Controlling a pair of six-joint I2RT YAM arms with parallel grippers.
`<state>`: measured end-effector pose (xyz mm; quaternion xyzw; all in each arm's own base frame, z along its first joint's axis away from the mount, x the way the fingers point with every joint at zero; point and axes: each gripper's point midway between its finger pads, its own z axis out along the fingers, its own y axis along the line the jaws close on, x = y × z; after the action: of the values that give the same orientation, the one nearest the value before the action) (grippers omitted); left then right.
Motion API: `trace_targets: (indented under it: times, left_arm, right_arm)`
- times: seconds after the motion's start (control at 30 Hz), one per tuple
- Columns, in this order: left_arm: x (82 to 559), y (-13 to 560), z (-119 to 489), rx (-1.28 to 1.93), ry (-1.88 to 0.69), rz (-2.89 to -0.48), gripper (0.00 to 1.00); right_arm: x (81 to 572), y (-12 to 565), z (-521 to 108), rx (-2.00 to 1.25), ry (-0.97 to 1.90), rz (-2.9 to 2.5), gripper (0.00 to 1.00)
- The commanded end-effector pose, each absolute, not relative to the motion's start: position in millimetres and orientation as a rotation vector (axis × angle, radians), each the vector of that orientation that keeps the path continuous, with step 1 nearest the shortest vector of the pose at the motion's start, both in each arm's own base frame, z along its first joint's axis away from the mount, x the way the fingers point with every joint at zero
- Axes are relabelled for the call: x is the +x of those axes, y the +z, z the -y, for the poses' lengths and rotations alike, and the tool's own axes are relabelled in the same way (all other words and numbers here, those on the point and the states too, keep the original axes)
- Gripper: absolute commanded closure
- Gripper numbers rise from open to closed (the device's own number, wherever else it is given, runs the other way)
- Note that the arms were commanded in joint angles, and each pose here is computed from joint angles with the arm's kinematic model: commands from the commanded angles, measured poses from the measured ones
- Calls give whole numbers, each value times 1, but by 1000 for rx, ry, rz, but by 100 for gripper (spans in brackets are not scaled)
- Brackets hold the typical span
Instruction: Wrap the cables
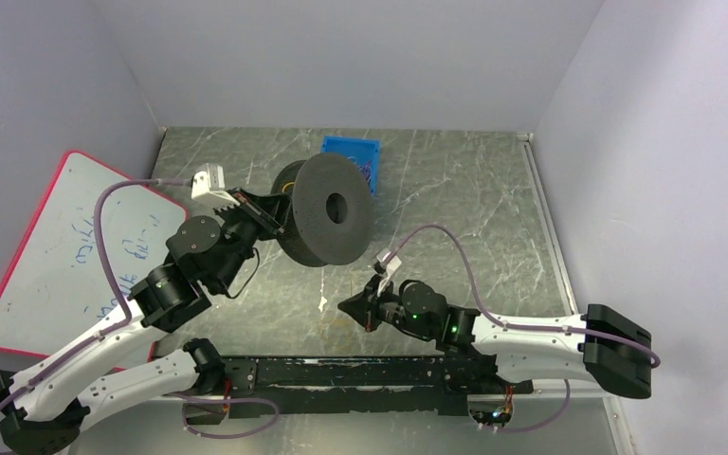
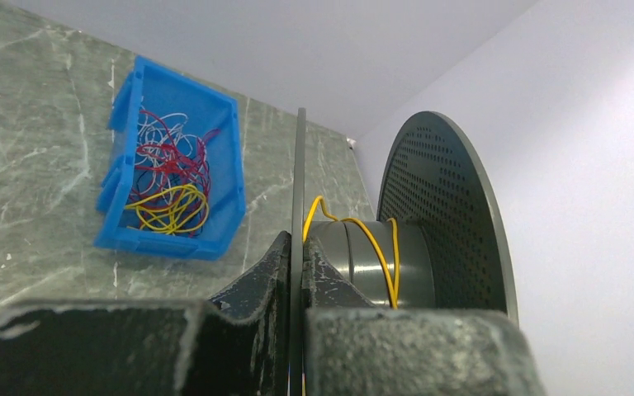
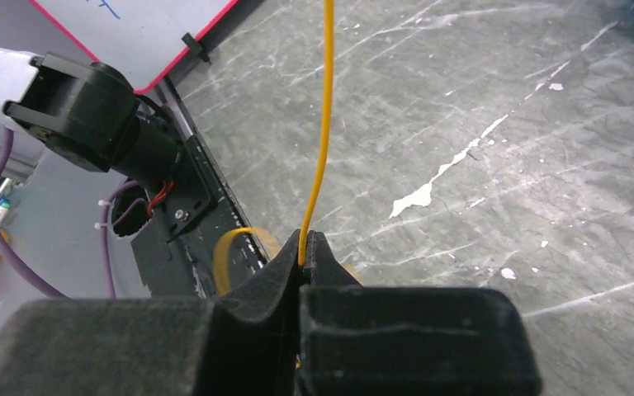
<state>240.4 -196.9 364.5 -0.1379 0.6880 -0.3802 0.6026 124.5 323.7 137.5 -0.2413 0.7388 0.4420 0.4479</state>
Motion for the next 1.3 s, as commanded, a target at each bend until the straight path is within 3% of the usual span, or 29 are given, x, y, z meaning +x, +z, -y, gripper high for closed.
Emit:
trace_targets:
  times: [0.0, 0.67, 1.27]
  left_arm:
    - [245, 402, 175, -473, -920, -1445, 93]
    - [274, 358, 181, -448, -677, -1522, 93]
    - [280, 274, 187, -244, -374, -1799, 93]
  right_arm:
    - [124, 154, -333, -583, 1077, -1775, 100]
    - [78, 225, -386, -765, 1034, -1652, 100]
    - [96, 319, -388, -773, 881, -1496, 100]
